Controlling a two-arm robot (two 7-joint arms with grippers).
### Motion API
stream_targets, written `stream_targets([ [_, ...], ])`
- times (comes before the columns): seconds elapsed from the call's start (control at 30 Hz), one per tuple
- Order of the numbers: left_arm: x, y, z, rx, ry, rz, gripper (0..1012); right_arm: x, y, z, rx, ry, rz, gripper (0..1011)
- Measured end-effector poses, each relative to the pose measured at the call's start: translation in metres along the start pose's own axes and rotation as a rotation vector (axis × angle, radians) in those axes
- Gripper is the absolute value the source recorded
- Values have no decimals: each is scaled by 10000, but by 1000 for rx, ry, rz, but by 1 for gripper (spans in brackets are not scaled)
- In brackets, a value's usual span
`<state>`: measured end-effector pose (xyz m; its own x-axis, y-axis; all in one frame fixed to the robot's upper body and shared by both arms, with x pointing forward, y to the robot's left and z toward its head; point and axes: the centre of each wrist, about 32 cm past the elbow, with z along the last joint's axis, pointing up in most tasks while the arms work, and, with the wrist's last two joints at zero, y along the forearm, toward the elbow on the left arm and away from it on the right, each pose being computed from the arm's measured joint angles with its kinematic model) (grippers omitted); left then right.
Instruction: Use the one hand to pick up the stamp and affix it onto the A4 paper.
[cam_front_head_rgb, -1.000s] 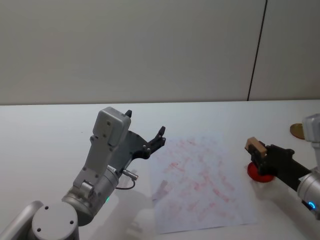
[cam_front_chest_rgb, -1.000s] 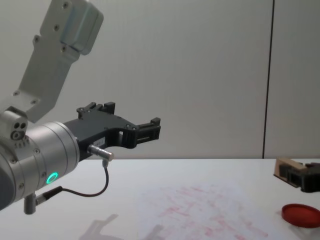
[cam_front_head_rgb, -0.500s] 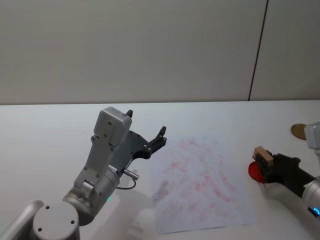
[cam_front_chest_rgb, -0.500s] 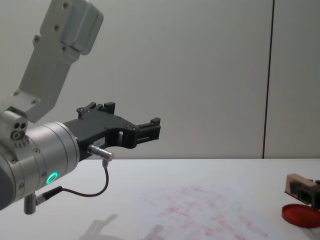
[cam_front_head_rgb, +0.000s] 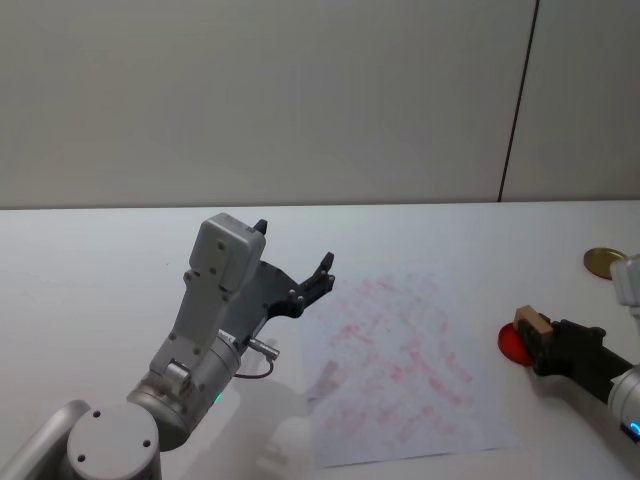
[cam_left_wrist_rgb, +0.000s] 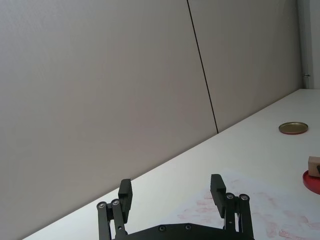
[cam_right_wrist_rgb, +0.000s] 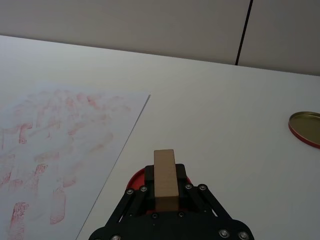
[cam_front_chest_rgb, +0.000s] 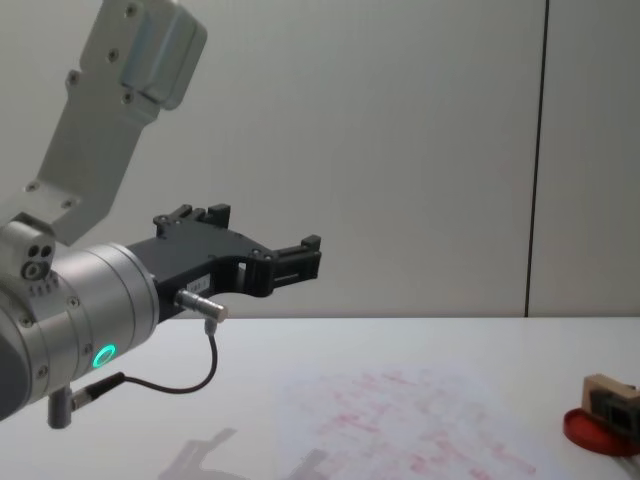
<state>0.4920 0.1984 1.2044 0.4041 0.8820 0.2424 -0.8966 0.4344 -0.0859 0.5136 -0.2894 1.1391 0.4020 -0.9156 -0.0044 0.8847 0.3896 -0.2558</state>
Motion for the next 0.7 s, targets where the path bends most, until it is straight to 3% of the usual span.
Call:
stream_targets([
  [0.17, 0, 0, 0, 0, 0, 0, 993, 14, 13, -14, -9, 6, -1, 241],
  [0.7, 0, 0, 0, 0, 0, 0, 993, 22, 25, 3, 8, 8, 5, 780],
])
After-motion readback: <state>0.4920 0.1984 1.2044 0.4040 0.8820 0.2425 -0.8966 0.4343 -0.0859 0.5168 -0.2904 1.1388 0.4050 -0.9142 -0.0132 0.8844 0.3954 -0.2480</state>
